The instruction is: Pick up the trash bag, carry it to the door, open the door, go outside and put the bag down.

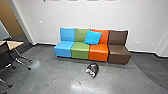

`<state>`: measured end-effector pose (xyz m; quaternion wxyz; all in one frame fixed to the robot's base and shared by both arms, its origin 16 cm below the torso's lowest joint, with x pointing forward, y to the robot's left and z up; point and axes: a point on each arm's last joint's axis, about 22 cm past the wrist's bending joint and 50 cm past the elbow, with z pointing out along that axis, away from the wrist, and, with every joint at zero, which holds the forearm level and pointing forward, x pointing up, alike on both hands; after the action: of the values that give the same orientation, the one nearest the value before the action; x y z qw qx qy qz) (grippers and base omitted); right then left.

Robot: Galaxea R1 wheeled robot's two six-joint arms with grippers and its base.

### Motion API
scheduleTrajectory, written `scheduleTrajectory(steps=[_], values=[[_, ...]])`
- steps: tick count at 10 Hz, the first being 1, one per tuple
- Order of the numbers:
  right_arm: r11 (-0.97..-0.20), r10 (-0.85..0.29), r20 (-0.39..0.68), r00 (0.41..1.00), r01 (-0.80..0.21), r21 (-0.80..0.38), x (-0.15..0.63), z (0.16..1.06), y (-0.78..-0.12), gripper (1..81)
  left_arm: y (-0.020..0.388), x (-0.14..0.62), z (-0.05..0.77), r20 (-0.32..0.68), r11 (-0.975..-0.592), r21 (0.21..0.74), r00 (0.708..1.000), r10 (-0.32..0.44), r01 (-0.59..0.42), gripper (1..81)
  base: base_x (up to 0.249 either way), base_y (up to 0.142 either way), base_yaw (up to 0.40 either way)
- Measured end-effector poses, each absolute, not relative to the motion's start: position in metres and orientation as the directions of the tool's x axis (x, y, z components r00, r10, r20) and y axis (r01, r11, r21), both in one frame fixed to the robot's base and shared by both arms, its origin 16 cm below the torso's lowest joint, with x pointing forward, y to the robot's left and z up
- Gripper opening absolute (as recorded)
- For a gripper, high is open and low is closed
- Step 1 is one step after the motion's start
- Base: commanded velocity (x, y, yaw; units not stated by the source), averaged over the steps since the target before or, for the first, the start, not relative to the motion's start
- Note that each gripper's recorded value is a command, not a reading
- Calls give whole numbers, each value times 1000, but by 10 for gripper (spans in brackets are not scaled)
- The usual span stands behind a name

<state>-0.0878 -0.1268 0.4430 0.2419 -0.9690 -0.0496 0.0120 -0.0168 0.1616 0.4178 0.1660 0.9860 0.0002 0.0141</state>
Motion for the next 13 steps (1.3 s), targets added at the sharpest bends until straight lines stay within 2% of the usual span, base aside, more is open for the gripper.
scheduleTrajectory(steps=[13], values=[[-879,86,0,996,76,-472,-86,443,-123,811,160,-17,418,27,-944,329,1000,5,-4,811,133,0,0]])
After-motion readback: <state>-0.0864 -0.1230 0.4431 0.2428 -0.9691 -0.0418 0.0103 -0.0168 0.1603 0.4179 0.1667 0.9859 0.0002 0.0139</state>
